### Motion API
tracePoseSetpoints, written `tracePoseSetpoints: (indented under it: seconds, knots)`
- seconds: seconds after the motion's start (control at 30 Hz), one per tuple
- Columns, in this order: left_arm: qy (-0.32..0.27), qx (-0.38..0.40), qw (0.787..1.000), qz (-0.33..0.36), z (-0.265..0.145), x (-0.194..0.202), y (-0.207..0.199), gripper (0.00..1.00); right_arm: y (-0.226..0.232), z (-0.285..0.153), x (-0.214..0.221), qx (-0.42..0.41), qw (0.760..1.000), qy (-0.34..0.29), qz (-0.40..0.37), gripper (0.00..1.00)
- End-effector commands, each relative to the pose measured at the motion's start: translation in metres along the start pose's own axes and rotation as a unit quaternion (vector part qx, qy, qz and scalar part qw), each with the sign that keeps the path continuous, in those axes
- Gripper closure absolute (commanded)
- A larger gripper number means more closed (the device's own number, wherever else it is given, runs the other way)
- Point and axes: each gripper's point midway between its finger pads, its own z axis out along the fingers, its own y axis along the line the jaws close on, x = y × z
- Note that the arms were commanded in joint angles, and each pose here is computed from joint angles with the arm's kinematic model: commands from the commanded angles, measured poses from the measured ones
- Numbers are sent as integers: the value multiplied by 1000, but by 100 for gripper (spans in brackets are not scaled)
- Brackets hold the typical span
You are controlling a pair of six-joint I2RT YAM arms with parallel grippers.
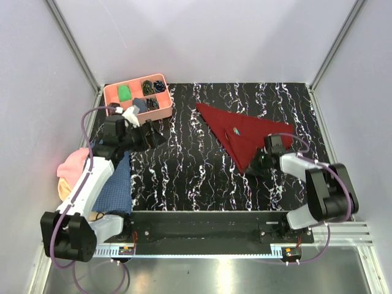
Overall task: Fold the napkin, place the utensils inside, and roll it up
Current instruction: Fold the napkin
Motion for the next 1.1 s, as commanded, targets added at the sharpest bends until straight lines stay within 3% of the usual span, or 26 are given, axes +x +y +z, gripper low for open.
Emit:
tracePoseSetpoints:
  seconds: [0.0, 0.23, 0.3, 0.37, 0.5, 0.63, 0.83, 1.07]
  knots:
    - [-12, 2, 1000, 21, 3, 4, -19, 1, -29, -21, 77, 41, 994, 96, 12, 100]
    - [7, 45, 999, 25, 36, 45, -77, 2, -32, -52, 121, 40, 993, 113, 3, 100]
    - [21, 54, 998, 33, 53, 58, -91, 5, -33, -58, 123, 45, 992, 115, -5, 88]
    - [17, 56, 998, 35, 64, 56, -104, 8, -29, -64, 116, 43, 994, 99, -15, 66]
    - [54, 60, 994, 75, 103, 79, -135, 16, -3, -80, 90, 18, 998, 49, -31, 48]
    - [70, 66, 990, 106, 141, 83, -158, 24, 12, -84, 70, 14, 998, 21, -49, 44]
    - [71, 79, 985, 137, 187, 83, -175, 27, 16, -80, 50, 28, 996, 11, -80, 41]
    - [83, 85, 981, 156, 223, 88, -180, 32, 11, -84, 35, 18, 998, 5, -61, 41]
